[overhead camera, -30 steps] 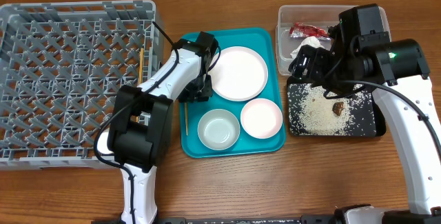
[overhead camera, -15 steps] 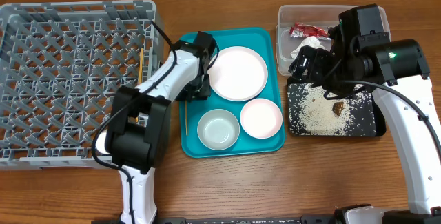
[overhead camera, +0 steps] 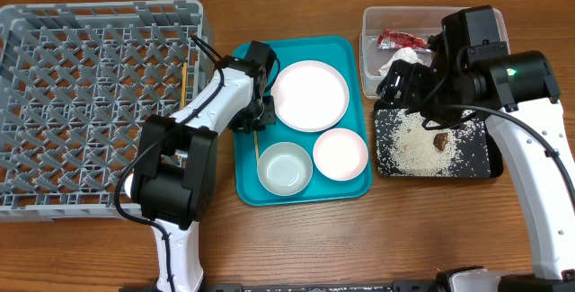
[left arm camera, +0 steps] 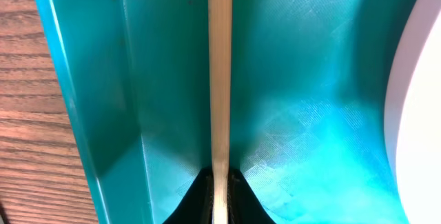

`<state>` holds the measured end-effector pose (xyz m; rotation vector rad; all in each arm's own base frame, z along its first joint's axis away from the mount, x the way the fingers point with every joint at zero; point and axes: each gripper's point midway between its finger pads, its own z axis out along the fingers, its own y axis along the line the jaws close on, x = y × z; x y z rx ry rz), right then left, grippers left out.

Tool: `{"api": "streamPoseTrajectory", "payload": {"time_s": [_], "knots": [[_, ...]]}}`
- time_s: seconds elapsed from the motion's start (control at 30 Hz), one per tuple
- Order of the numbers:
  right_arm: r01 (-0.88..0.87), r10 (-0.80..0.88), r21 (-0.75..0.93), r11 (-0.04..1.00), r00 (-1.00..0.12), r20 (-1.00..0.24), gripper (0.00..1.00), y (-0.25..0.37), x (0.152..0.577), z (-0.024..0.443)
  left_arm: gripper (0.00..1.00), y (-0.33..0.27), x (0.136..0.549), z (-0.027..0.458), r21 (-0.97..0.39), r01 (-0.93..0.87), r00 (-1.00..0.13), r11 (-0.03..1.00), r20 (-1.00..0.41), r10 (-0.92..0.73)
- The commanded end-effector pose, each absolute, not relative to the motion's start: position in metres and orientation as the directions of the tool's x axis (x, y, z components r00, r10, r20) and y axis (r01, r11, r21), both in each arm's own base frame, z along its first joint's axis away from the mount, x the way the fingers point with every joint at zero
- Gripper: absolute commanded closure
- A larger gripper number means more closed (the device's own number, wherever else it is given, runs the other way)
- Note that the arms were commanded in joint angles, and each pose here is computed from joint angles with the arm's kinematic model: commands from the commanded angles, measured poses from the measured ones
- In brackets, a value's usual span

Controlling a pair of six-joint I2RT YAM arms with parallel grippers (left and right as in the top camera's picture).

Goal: Sort waste into correct bins and load items into the dishwasher
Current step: 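Reach the left gripper back and grasp the second chopstick on the tray, then insert the second chopstick into the dish rack with the left gripper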

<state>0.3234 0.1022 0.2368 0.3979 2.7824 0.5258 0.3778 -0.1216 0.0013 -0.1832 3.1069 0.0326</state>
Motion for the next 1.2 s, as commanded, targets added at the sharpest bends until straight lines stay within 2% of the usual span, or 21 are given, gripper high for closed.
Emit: {"api": "streamPoseTrajectory", "payload": {"time_s": [0.0, 0.2, 0.43, 0.6, 0.73, 0.93, 1.17], "knots": [[0.2, 0.312, 0.399, 0.895, -0.92, -0.238, 0.03, 0.103, 0.326, 0.243, 0.96, -0.12, 0.346, -0.034, 0.027, -0.115, -0.987, 0.993, 0.113, -0.117], [0.2, 0.312, 0.399, 0.895, -0.92, -0.238, 0.03, 0.103, 0.326, 0.243, 0.96, -0.115, 0.359, -0.001, 0.014, -0.138, -0.987, 0.99, 0.087, -0.138], [0.201, 0.311, 0.398, 0.895, -0.921, -0.234, 0.03, 0.103, 0.325, 0.243, 0.96, -0.092, 0.387, 0.11, 0.047, -0.17, -0.979, 0.984, -0.12, -0.164], [0.201, 0.312, 0.398, 0.895, -0.921, -0.235, 0.03, 0.103, 0.325, 0.243, 0.94, -0.061, 0.376, 0.179, 0.106, -0.213, -0.942, 0.971, -0.287, -0.175], [0.201, 0.311, 0.398, 0.895, -0.921, -0.235, 0.02, 0.103, 0.325, 0.243, 0.92, -0.025, 0.36, 0.213, 0.176, -0.277, -0.914, 0.945, -0.352, -0.202], [0.2, 0.312, 0.399, 0.895, -0.92, -0.238, 0.03, 0.103, 0.326, 0.243, 0.88, 0.011, 0.364, 0.204, 0.228, -0.211, -0.941, 0.951, -0.31, -0.135], [0.197, 0.312, 0.402, 0.894, -0.918, -0.244, 0.02, 0.104, 0.327, 0.244, 0.9, 0.027, 0.37, 0.143, 0.243, -0.166, -0.975, 0.956, -0.183, -0.123]]}}
